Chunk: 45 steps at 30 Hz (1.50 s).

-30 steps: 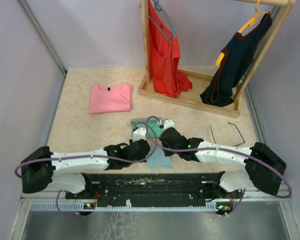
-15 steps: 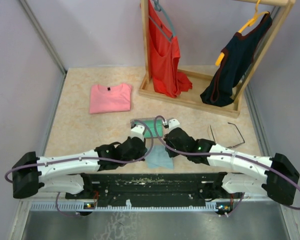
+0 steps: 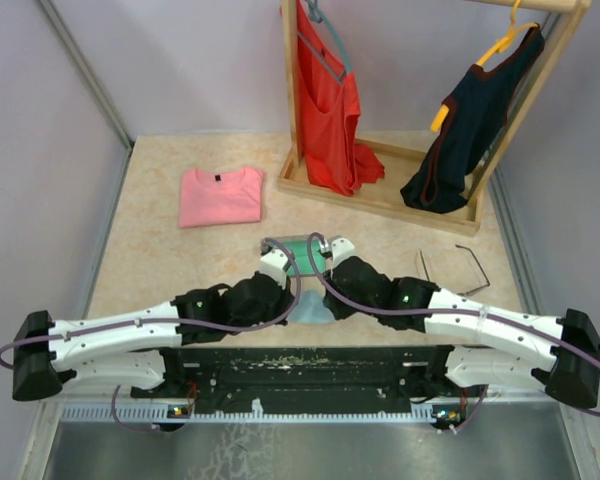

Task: Organize the sunglasses
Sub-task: Fold the glasses cleaning cloth at the center of the board.

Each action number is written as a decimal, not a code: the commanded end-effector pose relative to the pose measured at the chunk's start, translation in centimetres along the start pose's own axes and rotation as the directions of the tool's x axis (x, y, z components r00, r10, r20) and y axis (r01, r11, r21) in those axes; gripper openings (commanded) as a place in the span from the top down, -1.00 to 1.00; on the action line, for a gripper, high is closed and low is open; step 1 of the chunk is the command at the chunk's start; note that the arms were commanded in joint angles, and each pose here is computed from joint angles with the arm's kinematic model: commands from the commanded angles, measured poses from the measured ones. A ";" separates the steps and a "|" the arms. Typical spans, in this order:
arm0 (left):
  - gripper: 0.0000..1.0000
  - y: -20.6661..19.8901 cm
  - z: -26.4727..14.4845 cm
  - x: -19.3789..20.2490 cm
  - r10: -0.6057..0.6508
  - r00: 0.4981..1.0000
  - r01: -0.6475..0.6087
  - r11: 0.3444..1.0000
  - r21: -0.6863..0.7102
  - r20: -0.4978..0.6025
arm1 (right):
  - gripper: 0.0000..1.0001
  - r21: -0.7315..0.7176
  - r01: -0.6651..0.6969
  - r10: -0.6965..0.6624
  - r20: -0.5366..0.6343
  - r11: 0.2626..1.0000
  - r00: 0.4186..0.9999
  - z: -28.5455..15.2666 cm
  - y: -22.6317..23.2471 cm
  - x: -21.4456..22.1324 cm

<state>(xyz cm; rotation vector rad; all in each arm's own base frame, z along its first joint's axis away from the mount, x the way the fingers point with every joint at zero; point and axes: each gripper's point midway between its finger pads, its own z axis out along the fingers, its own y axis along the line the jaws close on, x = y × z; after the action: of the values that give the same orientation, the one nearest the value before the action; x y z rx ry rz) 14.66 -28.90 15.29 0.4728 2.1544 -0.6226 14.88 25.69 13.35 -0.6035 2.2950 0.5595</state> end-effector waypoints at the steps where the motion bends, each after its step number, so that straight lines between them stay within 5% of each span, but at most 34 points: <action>1: 1.00 0.2 -0.9 0.0 0.004 1.000 -0.004 0.999 -0.036 -0.010 | 1.00 -0.068 -0.036 0.040 0.055 0.997 0.998 -1.9 2.0 -2.2; 11: 1.00 1.0 -0.3 1.3 -0.011 1.000 0.011 0.996 -0.088 0.002 | 1.00 -0.012 -0.065 0.066 0.008 0.998 0.998 -1.6 1.4 -0.7; 21: 1.00 3.7 4.8 -0.1 0.042 0.997 -0.030 0.986 -0.162 0.070 | 1.00 0.122 -0.081 0.072 0.080 0.989 0.994 3.6 -2.5 -1.9; 32: 1.00 6.6 8.6 -0.3 0.064 0.996 -0.056 0.991 -0.120 0.068 | 1.00 0.182 -0.028 0.021 0.042 0.983 0.999 7.9 -5.8 -1.2; 45: 1.00 6.7 8.0 2.4 0.072 0.996 -0.070 0.997 -0.033 0.061 | 1.00 0.147 -0.021 0.006 0.100 0.989 0.995 8.2 -6.1 -0.2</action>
<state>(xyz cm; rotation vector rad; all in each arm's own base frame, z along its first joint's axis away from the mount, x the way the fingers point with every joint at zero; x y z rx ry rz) 22.20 -27.29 6.52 0.4823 2.1280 -0.4761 21.86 24.37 4.60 -0.5128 2.3200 0.3295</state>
